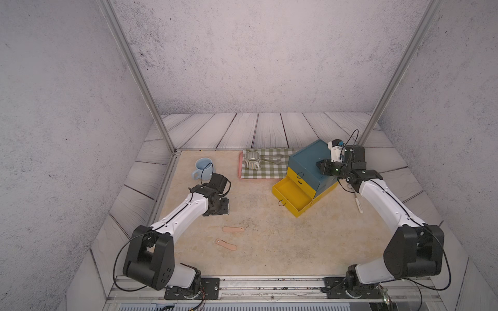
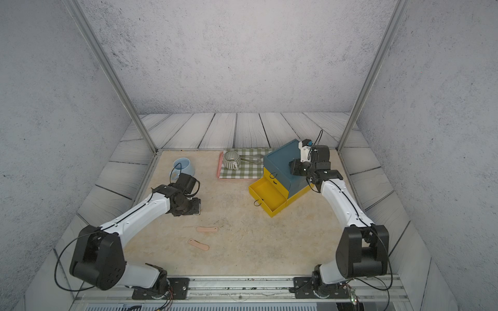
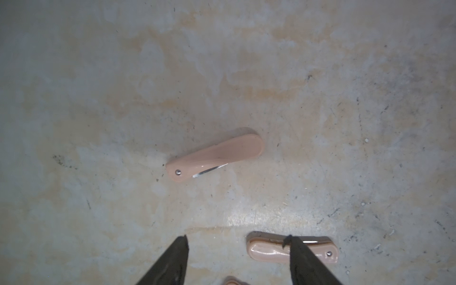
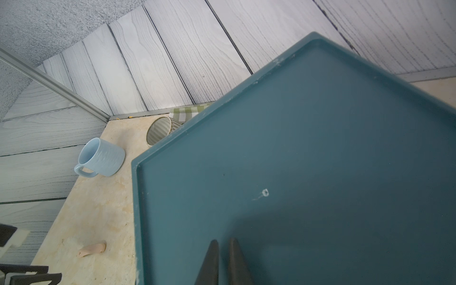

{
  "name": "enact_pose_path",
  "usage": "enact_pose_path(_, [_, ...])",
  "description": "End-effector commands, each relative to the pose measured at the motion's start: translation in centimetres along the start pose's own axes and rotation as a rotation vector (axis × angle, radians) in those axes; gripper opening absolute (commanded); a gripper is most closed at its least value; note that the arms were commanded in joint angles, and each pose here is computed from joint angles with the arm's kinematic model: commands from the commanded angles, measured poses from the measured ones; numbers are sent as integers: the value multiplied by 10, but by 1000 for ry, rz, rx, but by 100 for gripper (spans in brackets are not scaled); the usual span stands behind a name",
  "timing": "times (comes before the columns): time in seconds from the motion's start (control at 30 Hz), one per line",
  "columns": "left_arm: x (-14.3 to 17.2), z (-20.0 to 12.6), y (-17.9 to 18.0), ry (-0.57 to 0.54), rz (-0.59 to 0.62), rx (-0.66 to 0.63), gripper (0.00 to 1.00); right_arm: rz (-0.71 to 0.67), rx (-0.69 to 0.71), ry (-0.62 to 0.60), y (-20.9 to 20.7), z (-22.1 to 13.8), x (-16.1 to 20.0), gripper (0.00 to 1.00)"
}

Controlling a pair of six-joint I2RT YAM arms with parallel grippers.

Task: Place the fruit knives into the drawer by color
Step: Adjust the fruit knife at the center of the board.

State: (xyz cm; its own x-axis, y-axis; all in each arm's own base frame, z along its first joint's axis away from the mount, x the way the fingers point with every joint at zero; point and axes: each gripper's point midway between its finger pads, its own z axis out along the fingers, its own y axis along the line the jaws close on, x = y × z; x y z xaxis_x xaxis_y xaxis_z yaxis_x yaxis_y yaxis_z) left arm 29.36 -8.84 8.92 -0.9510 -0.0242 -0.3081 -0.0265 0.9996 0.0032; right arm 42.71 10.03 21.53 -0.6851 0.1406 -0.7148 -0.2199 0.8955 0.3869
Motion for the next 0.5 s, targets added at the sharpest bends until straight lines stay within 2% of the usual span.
enact_pose_path(0.0, [-12,1,4,4,47,-32,68,233,213,641,-52,-2,186,13])
enact_pose_path(0.27, [-25,24,-2,79,136,-40,68,231,218,646,-53,-1,189,13])
enact_pose_path(0.47, [-31,34,9,140,119,-53,68,231,214,644,-52,0,188,13])
